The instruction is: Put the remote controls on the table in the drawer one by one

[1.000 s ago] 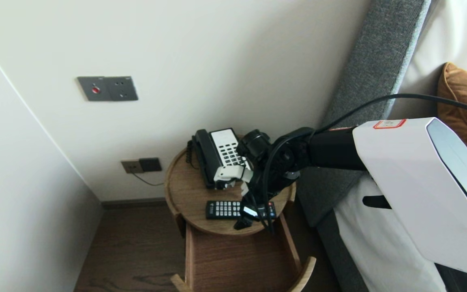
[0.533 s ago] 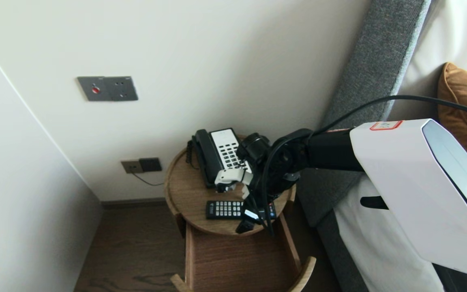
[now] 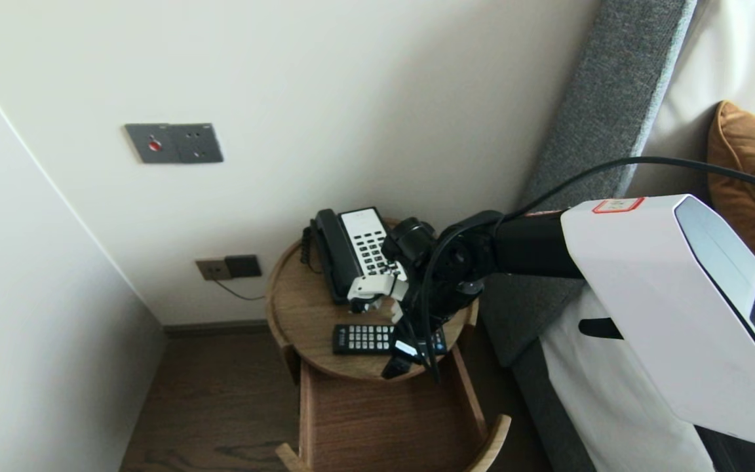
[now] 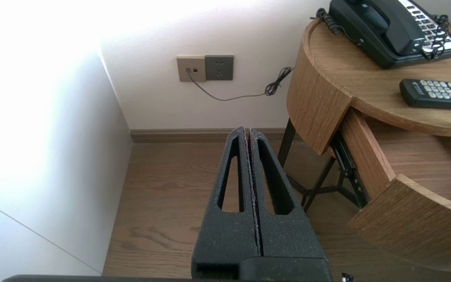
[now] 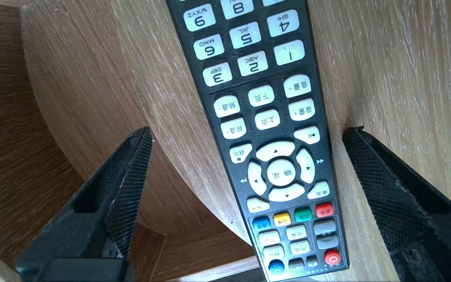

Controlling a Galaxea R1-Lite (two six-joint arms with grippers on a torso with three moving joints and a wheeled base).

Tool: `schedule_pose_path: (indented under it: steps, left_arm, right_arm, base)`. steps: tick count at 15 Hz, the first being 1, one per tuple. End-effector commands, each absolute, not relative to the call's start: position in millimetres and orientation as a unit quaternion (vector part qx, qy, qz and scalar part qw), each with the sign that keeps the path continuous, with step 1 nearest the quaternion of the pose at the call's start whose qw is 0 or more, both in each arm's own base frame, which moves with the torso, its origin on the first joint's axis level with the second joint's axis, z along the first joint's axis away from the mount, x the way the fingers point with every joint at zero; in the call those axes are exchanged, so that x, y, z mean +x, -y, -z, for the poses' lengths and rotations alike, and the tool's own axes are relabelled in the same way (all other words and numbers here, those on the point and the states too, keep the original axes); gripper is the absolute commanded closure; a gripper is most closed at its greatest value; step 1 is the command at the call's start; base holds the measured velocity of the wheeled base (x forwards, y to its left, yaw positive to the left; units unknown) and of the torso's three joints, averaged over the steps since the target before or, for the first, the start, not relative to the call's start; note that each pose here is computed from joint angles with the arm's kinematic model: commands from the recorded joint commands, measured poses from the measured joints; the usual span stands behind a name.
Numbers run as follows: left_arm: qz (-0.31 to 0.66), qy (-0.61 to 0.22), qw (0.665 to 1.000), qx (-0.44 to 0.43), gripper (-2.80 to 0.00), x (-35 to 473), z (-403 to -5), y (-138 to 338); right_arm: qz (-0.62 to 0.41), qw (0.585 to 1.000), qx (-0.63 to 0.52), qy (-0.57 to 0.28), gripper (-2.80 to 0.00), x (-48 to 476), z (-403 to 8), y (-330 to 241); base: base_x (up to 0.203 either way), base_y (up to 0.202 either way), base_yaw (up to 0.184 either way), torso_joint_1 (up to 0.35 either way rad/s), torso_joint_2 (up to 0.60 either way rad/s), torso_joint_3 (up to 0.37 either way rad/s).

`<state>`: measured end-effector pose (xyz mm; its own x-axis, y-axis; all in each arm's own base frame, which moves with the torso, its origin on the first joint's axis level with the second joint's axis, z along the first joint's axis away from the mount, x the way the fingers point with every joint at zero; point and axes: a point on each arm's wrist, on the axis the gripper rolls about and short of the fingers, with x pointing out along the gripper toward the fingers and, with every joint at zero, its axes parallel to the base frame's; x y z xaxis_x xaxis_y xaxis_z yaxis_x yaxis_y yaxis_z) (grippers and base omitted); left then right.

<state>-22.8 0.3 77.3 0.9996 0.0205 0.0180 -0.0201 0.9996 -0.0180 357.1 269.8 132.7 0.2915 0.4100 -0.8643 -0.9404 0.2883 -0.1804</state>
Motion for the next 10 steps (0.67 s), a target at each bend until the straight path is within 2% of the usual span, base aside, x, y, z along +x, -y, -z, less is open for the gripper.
schedule_pose_path:
  steps: [1, 10]
  left_arm:
    - [-0.011, 0.011, 1.0, -0.009, 0.0, -23.1, -76.8, -0.3]
    - [-0.011, 0.012, 1.0, -0.009, 0.0, -23.1, -77.0, -0.3]
  right_arm:
    - [-0.473, 0.714, -0.366, -0.364, -2.8, 357.0, -131.9, -270.0]
    - [-0.456, 0.722, -0.375, -0.361, -2.8, 357.9, -135.0, -268.8]
  base:
    - [0.0, 0.0, 0.0, 0.0, 0.0, 0.0]
    - [0.0, 0.0, 0.0, 0.0, 0.0, 0.0]
